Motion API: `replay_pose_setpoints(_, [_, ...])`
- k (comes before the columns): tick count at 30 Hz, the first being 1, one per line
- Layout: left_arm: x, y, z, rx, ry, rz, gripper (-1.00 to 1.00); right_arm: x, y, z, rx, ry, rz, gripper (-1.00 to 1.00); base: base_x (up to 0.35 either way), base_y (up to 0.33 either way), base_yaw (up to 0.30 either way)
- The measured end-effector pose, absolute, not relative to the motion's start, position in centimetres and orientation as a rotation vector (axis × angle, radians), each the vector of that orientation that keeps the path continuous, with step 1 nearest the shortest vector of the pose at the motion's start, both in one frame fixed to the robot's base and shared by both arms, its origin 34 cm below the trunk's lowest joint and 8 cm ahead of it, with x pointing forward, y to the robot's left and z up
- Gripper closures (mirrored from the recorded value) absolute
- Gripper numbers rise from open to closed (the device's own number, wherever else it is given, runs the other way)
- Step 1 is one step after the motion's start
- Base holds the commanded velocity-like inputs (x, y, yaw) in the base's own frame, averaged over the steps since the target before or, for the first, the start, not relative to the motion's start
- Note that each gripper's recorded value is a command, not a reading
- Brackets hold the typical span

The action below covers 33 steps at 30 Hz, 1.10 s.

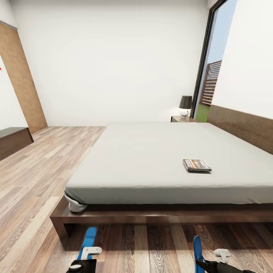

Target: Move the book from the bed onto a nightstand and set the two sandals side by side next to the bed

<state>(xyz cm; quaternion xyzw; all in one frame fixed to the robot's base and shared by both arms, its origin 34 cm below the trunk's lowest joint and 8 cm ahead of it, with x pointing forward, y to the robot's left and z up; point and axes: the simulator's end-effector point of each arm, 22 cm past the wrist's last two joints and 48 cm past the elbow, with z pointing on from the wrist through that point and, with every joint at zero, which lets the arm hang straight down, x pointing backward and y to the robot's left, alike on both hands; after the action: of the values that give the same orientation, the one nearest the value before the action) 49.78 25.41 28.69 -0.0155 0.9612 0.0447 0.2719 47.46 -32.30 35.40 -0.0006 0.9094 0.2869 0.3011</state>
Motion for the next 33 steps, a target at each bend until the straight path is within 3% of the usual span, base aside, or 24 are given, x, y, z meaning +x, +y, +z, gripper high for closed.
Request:
replay_pose_setpoints(8, [49.9,24.9,28.7,-0.167,2.585,0.059,1.00,47.5,-32.3,35.4,-0.002,2.413,0.761,1.00,0.000,0.000,0.000])
replay_pose_setpoints(33, [48.9,24.7,24.6,-0.177,2.581,0.050,1.00,46.4,-32.9,31.2,0.007,2.414,0.753,1.00,0.000,0.000,0.000])
